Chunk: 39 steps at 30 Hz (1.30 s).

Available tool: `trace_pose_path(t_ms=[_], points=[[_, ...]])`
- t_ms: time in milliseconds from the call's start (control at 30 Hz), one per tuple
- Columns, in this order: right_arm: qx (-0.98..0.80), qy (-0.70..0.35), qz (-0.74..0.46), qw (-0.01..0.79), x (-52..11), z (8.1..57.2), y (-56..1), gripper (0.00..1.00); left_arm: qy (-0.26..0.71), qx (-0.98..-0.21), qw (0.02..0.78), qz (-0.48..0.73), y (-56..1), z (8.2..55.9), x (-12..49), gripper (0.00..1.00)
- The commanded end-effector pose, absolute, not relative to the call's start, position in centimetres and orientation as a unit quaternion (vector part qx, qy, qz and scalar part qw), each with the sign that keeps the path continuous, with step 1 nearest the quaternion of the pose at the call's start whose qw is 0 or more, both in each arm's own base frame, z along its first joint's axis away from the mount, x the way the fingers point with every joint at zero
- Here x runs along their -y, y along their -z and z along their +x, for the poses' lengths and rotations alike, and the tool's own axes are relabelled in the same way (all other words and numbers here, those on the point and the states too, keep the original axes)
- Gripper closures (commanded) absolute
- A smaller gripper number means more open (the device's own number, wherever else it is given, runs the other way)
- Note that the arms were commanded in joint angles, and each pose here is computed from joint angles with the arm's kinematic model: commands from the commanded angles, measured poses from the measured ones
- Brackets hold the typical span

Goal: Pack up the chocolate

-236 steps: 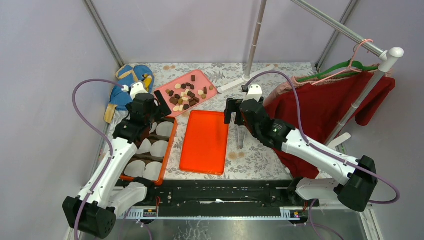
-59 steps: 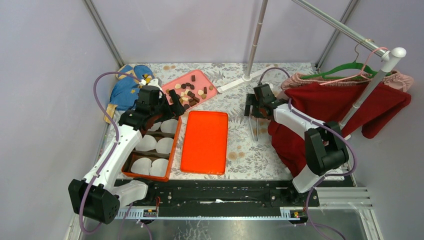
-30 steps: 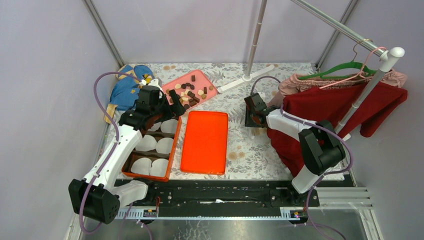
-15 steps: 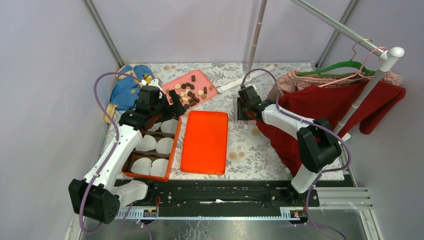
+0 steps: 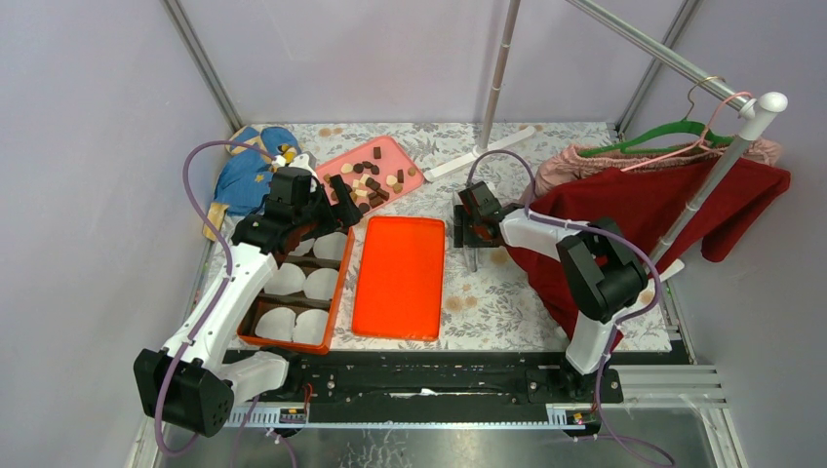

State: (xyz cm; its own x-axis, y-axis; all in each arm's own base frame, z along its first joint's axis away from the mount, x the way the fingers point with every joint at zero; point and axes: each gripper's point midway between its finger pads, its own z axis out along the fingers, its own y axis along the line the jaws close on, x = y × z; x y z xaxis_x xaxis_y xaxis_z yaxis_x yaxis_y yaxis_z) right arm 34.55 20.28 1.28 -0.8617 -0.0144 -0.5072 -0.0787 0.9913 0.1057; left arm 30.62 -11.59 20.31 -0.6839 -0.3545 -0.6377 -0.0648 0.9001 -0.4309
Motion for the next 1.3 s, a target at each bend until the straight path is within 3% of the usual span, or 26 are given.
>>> trace_pose_path(t_ms=[0, 300, 433, 767, 900, 1267], points=[[-0.953, -0.056, -0.019, 0.296, -20.3, 35.5, -1.9, 0.32, 0.192, -0.893, 0.388, -0.12, -20.7, 30.6, 11.3, 0.02], [-0.954, -0.039, -0.023, 0.296, -20.8, 37.6, -1.2, 0.3, 0.191, -0.892, 0.391, -0.119, -20.9, 30.6, 11.2, 0.02], [-0.956, -0.016, 0.008, 0.294, -18.3, 38.8, -0.5, 0.16, 0.193, -0.89, 0.395, -0.118, -21.3, 30.6, 11.2, 0.02], [-0.947, 0.032, 0.091, 0.306, -9.6, 42.3, -1.9, 0.07, 0.195, -0.89, 0.396, -0.113, -21.5, 30.8, 11.4, 0.02], [-0.946, -0.009, 0.075, 0.316, -10.8, 43.0, -3.7, 0.0, 0.195, -0.889, 0.398, -0.115, -21.5, 30.6, 11.3, 0.02], [-0.951, -0.047, 0.023, 0.304, -15.1, 41.7, -4.0, 0.0, 0.196, -0.892, 0.391, -0.117, -21.1, 30.7, 11.4, 0.02]])
